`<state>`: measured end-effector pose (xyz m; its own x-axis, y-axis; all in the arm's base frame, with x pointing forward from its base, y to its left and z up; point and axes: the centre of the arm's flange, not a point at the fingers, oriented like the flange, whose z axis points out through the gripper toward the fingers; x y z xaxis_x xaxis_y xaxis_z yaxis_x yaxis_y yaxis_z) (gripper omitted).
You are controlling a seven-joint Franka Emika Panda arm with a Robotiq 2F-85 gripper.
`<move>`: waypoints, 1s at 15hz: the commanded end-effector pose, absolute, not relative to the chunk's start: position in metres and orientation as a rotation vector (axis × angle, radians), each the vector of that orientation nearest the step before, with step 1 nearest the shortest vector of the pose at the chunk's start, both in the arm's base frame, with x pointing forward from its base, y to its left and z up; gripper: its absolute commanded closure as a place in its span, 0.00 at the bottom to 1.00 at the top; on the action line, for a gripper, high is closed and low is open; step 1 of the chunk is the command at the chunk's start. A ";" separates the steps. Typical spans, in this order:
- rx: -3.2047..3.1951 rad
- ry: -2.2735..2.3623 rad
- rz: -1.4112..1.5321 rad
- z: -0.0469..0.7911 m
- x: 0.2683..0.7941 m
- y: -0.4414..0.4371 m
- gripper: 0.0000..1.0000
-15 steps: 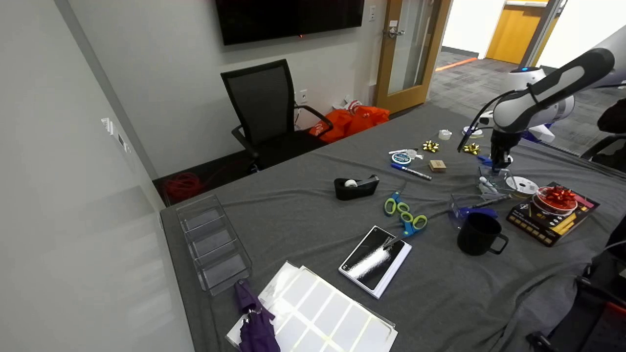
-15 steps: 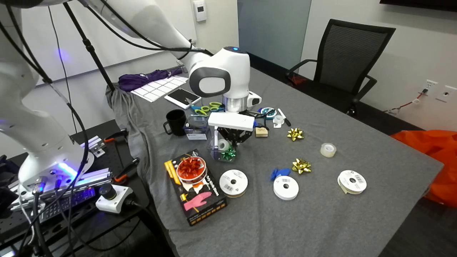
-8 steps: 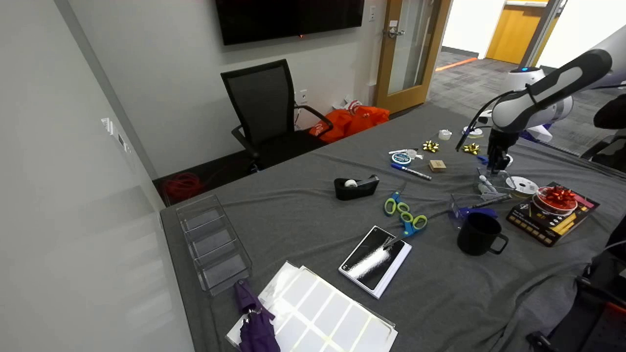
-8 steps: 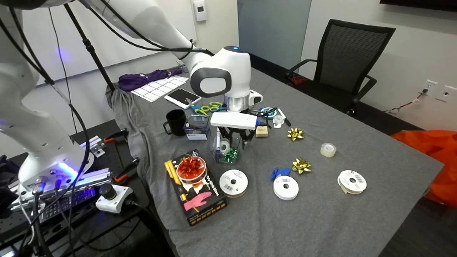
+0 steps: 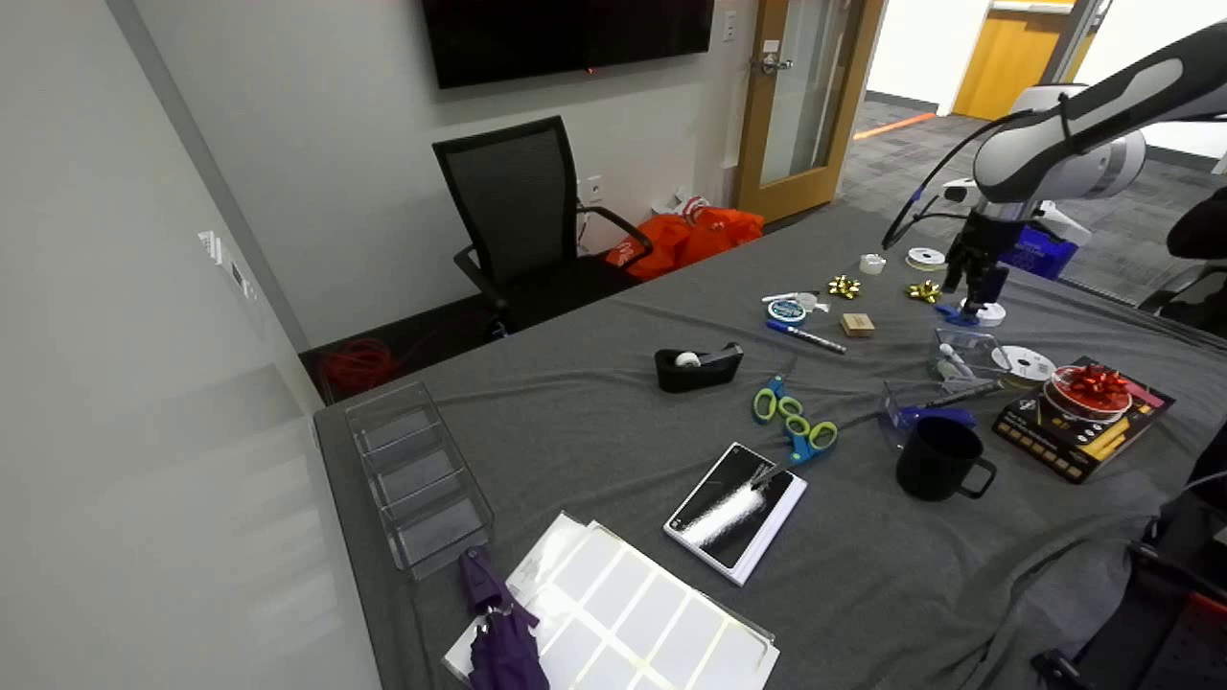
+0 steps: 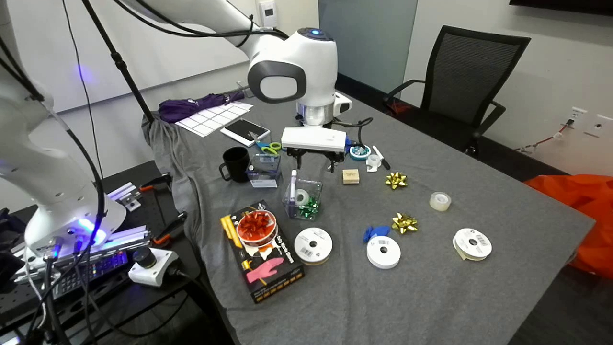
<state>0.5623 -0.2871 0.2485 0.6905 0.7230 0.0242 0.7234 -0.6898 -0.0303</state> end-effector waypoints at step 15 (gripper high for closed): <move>-2.688 -1.255 0.016 0.202 0.511 -0.234 0.63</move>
<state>0.5222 -0.2417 0.2019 0.6469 0.7619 0.0324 0.7542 -0.6328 -0.1755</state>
